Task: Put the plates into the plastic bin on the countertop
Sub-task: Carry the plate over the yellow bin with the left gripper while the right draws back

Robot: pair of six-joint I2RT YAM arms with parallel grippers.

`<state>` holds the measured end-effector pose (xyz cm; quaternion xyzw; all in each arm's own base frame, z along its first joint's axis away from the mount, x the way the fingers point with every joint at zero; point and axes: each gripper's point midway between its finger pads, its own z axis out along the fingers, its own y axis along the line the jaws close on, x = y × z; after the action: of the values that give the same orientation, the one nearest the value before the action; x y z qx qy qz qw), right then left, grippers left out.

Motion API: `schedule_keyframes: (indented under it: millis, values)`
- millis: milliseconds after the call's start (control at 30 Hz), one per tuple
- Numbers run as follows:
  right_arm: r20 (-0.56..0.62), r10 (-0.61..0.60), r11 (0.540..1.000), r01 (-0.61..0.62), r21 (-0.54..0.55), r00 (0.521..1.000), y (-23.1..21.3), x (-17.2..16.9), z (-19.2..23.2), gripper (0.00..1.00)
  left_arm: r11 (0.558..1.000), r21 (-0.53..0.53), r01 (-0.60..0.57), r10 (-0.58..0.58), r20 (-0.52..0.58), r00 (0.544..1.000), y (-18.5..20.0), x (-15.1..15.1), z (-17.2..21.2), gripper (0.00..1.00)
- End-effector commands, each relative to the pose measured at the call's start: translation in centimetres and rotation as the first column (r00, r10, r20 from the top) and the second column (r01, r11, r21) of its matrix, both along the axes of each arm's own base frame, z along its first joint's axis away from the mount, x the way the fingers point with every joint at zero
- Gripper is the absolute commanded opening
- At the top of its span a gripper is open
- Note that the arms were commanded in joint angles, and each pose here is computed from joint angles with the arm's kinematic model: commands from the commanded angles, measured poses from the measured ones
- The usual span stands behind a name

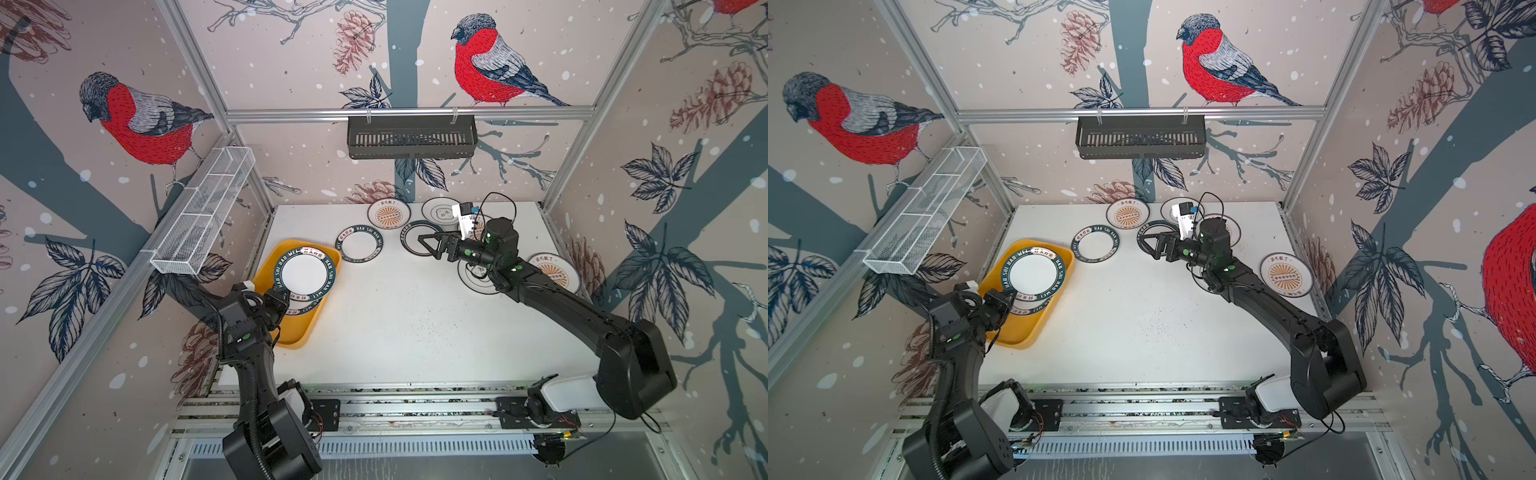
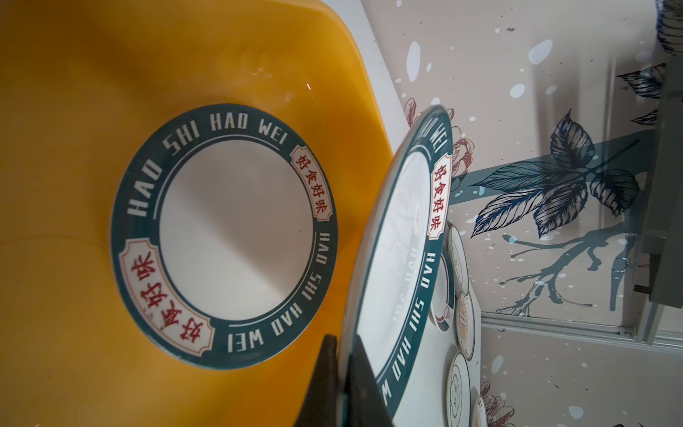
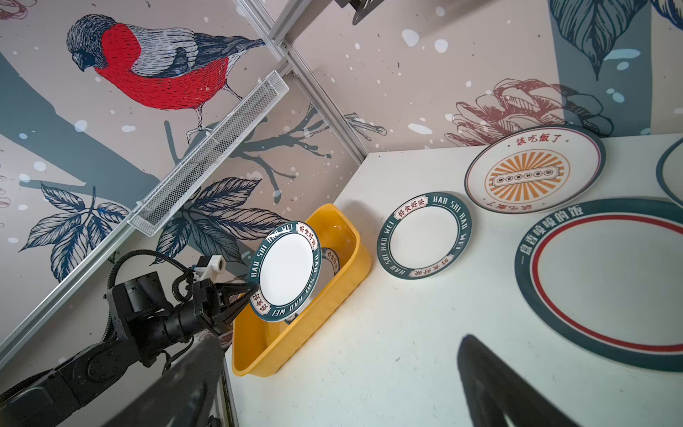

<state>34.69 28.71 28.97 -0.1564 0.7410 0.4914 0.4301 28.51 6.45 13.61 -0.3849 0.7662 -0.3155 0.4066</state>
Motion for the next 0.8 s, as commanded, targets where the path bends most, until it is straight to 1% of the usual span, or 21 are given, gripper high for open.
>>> schedule_keyframes:
  millis: [0, 167, 300, 500, 767]
  values:
    - [0.022, -0.004, 1.000, 0.004, 0.007, 1.000, 0.0, 0.0, 0.3, 1.00, 1.000, 0.027, -0.003, 0.003, 0.009, 1.000, 0.7, 0.3, 0.4, 0.00]
    - [0.018, 0.000, 1.000, 0.000, 0.009, 1.000, 0.1, 0.0, 0.0, 1.00, 0.998, 0.014, -0.063, 0.063, -0.017, 0.998, 1.5, 0.1, -0.5, 0.00]
    - [0.016, 0.000, 1.000, 0.000, 0.006, 1.000, 0.0, 0.0, -0.3, 1.00, 0.996, -0.003, -0.089, 0.089, -0.020, 0.996, 1.9, 0.2, -1.0, 0.00]
    - [0.011, -0.004, 1.000, 0.004, 0.006, 1.000, -0.1, -0.2, -0.6, 1.00, 0.994, -0.006, -0.113, 0.113, -0.024, 0.993, 2.5, 0.4, -1.1, 0.00]
    - [0.020, 0.010, 1.000, -0.010, 0.013, 1.000, 0.0, -0.6, -0.6, 1.00, 0.991, -0.011, -0.135, 0.134, -0.060, 0.989, 2.8, 0.1, -2.5, 0.00]
